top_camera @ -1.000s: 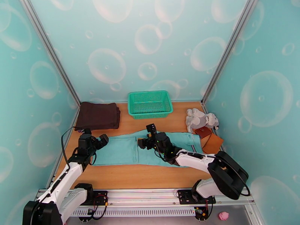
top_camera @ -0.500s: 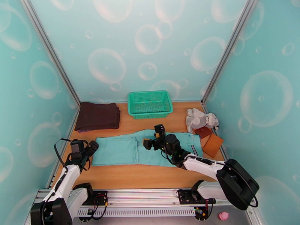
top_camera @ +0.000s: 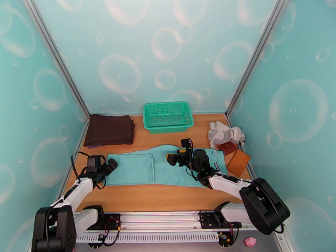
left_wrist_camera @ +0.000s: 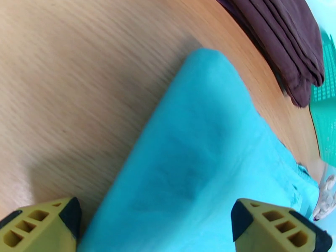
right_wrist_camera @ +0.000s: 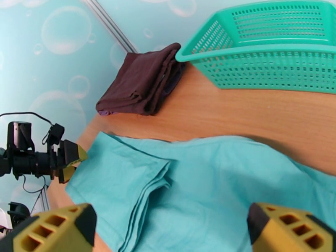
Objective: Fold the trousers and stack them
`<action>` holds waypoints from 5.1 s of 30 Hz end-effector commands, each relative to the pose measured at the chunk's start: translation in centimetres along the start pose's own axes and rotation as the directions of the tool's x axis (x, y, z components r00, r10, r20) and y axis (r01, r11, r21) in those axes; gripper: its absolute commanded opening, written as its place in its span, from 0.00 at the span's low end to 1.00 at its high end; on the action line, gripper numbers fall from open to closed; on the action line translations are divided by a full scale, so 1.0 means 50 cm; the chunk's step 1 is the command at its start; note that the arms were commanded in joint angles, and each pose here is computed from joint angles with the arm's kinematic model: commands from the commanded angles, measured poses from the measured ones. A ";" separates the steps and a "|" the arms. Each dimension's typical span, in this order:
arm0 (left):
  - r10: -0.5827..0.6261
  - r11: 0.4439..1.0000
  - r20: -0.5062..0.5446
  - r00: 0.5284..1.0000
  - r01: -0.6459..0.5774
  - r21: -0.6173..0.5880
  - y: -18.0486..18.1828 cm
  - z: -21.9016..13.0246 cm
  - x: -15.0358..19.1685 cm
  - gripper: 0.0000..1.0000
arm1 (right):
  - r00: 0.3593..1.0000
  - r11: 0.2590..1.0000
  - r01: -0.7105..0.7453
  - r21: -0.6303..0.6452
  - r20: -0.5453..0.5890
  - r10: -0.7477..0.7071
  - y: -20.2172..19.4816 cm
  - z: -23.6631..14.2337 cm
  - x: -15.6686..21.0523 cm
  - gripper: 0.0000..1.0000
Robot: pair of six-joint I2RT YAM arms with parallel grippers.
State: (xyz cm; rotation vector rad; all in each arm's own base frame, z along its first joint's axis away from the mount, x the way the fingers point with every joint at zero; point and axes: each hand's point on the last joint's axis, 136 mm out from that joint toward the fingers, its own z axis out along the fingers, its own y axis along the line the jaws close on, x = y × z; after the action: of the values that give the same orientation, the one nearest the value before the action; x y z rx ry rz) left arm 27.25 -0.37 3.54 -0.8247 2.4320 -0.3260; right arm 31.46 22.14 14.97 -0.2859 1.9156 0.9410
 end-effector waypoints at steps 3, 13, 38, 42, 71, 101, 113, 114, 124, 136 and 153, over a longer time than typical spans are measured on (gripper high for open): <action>0.057 0.998 -0.018 0.998 -0.057 -0.022 -0.016 0.011 -0.009 0.87 | 1.000 0.999 -0.030 -0.015 -0.004 0.030 -0.004 -0.005 0.007 0.96; 0.148 0.985 -0.006 0.989 -0.148 -0.091 -0.026 0.005 -0.050 0.24 | 1.000 1.000 -0.030 0.002 0.000 0.030 -0.020 -0.011 -0.001 0.95; 0.262 0.931 0.209 0.942 -0.190 -0.311 -0.060 -0.269 -0.262 0.00 | 0.999 0.999 -0.030 -0.029 0.022 0.031 -0.012 -0.031 -0.020 0.88; 0.267 0.932 0.221 0.938 -0.194 -0.305 -0.062 -0.283 -0.264 0.00 | 0.998 0.998 -0.066 0.017 -0.019 0.066 -0.036 -0.018 -0.006 0.88; 0.272 0.949 0.302 0.914 -0.204 -0.239 -0.066 -0.343 -0.261 0.00 | 0.899 0.890 -0.366 0.272 -0.146 0.413 -0.147 -0.019 0.170 0.84; 0.247 0.916 0.287 0.926 -0.319 0.243 -0.278 -0.377 -0.163 0.00 | 0.927 0.842 -0.251 0.477 -0.132 0.352 -0.156 -0.137 0.118 0.85; 0.231 0.846 0.294 0.927 -0.341 0.410 -0.427 -0.356 -0.071 0.00 | 0.878 0.636 -0.162 0.755 -0.183 0.442 -0.211 -0.249 0.208 0.63; 0.238 0.846 0.297 0.925 -0.347 0.405 -0.432 -0.353 -0.070 0.00 | 0.878 0.633 -0.157 0.758 -0.187 0.441 -0.208 -0.250 0.210 0.64; 0.292 0.829 0.290 0.911 -0.393 0.399 -0.456 -0.317 -0.052 0.00 | 0.860 0.626 -0.119 0.771 -0.235 0.453 -0.219 -0.236 0.229 0.63; 0.445 0.749 0.260 0.857 -0.515 0.416 -0.480 -0.323 -0.010 0.00 | 0.856 0.806 -0.186 0.562 -0.311 0.414 -0.133 -0.128 0.228 0.00; 0.460 0.731 0.193 0.867 -0.492 0.473 -0.650 -0.252 0.237 0.00 | 0.879 0.885 -0.208 0.416 -0.318 0.356 -0.081 -0.017 0.188 0.00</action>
State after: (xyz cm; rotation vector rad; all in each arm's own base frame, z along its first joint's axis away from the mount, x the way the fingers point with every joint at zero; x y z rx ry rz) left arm 26.78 -30.01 18.43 0.1547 2.3462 -0.6049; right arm 27.22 18.91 3.67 0.0853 2.5769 0.6319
